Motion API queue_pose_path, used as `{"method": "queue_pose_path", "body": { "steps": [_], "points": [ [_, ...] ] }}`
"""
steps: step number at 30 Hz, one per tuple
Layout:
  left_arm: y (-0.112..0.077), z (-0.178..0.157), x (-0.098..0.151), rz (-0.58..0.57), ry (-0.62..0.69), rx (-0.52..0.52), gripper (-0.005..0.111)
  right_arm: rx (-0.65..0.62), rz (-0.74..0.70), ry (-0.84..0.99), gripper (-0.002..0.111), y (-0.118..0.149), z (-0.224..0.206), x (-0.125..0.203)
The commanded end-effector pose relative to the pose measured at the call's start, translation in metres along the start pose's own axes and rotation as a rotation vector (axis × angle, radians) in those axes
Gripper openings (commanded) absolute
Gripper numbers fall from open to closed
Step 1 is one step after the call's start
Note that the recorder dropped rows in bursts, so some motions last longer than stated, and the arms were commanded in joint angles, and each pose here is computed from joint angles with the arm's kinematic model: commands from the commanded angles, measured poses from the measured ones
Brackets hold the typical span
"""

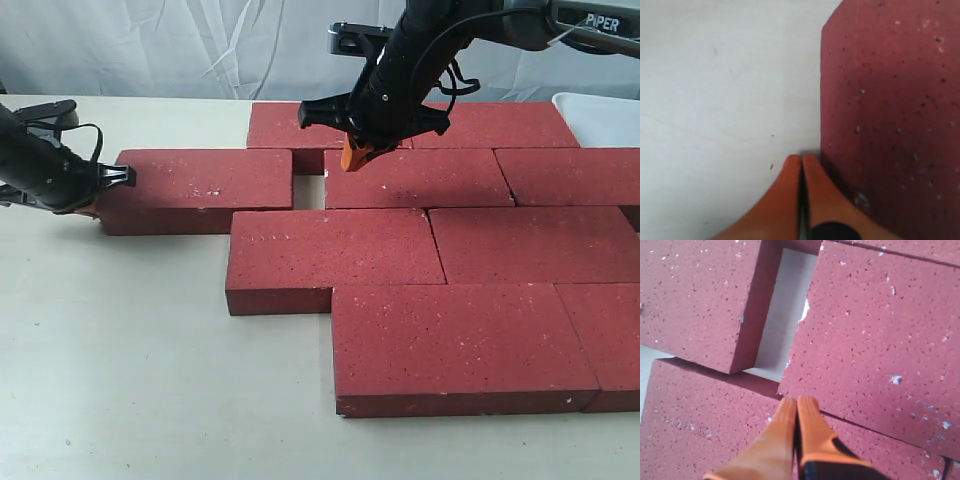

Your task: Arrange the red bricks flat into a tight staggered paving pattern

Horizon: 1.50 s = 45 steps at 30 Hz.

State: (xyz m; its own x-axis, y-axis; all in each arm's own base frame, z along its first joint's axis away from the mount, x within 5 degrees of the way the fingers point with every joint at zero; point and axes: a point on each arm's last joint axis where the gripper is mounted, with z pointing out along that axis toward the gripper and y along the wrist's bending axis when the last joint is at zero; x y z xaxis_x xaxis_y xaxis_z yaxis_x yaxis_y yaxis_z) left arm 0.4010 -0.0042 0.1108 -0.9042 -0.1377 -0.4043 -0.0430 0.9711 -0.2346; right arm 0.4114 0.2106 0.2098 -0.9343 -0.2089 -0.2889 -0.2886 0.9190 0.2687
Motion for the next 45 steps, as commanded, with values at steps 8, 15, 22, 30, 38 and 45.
{"method": "queue_pose_path", "body": {
  "steps": [8,15,22,30,38,45],
  "points": [
    [-0.023,0.005,0.003,0.085,0.007,0.035,0.000,-0.001,-0.011,-0.023,0.000,0.001,-0.007,-0.002],
    [-0.031,0.006,0.004,0.113,0.008,0.050,0.000,-0.001,-0.011,-0.023,0.000,0.001,-0.007,-0.002],
    [-0.044,0.008,0.007,0.150,0.015,0.064,0.000,-0.001,-0.014,-0.023,0.000,0.001,-0.007,-0.002],
    [-0.047,0.008,0.008,0.184,0.016,0.062,0.000,-0.006,0.000,0.018,0.000,-0.002,0.007,0.001],
    [-0.034,-0.016,-0.006,0.174,-0.043,0.044,0.000,-0.011,-0.003,0.002,0.000,0.001,-0.001,0.000],
    [-0.015,-0.050,-0.012,0.100,-0.031,0.059,0.000,-0.009,-0.004,0.055,0.000,0.001,-0.003,0.005]
  ]
}}
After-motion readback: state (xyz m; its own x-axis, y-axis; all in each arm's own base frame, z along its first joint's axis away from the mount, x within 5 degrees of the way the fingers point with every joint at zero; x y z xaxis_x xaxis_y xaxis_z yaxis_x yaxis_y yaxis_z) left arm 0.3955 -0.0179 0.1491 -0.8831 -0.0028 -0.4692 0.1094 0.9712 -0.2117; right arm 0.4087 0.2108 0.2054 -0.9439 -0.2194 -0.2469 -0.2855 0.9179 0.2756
